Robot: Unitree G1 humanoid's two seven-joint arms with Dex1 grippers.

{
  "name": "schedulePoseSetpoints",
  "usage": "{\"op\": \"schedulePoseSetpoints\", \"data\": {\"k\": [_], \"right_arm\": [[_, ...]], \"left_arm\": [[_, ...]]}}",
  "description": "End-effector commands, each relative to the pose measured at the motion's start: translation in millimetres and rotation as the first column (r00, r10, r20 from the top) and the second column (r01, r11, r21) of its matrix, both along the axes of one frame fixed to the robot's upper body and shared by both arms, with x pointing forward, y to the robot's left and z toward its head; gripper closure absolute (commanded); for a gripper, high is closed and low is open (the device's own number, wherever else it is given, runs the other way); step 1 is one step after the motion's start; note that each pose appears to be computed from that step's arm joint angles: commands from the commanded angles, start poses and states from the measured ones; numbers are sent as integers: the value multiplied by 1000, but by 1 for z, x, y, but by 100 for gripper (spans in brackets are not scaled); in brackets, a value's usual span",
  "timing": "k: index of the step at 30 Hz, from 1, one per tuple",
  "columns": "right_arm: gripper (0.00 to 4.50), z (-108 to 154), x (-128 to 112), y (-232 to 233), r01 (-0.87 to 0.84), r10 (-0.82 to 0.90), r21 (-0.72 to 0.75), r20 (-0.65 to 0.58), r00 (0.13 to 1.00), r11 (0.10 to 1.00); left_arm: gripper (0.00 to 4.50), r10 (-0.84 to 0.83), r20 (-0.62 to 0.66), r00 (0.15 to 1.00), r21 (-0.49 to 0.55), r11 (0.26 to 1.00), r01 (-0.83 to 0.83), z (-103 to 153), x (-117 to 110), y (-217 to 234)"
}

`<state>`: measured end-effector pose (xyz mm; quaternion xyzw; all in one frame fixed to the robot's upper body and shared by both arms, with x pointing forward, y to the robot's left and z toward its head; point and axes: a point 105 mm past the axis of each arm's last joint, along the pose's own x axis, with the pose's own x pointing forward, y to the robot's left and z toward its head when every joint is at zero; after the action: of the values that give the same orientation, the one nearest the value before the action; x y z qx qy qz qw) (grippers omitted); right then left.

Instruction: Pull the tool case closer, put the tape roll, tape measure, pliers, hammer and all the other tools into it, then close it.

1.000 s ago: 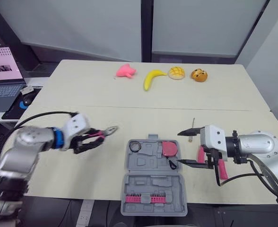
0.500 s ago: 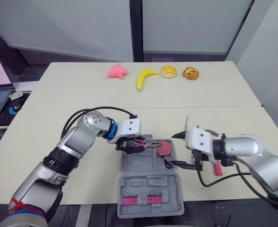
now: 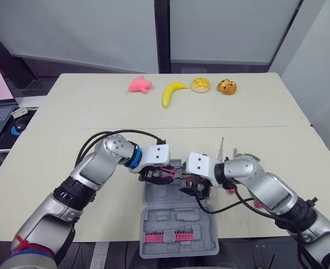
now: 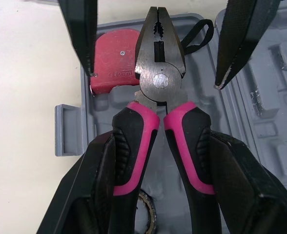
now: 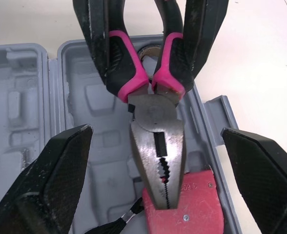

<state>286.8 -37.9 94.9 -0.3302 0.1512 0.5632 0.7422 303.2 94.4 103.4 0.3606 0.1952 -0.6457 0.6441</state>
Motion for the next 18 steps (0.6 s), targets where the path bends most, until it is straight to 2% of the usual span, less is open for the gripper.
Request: {"op": "schedulePoseSetpoints", "data": {"k": [1, 4, 9, 12, 15, 18], "right_arm": [[0, 9, 2, 9, -37, 36, 10, 47, 998, 999], [60, 7, 2, 11, -38, 37, 9, 47, 998, 999], [217, 7, 4, 13, -36, 35, 7, 59, 998, 999], [281, 10, 5, 14, -39, 38, 10, 67, 997, 999], [324, 11, 5, 14, -40, 40, 10, 70, 997, 999], [324, 13, 4, 13, -45, 44, 11, 75, 996, 999]], "left_arm": [[213, -13, 56, 998, -11, 1000, 13, 12, 3, -2], [213, -11, 59, 998, -13, 1000, 12, 12, 3, -2], [213, -13, 64, 998, -13, 1000, 14, 13, 4, -3], [213, -10, 66, 998, -13, 1000, 11, 13, 4, -4], [213, -8, 68, 998, -15, 1000, 9, 12, 4, -5], [213, -1, 57, 998, -31, 1000, 3, 13, 4, -8]]}}
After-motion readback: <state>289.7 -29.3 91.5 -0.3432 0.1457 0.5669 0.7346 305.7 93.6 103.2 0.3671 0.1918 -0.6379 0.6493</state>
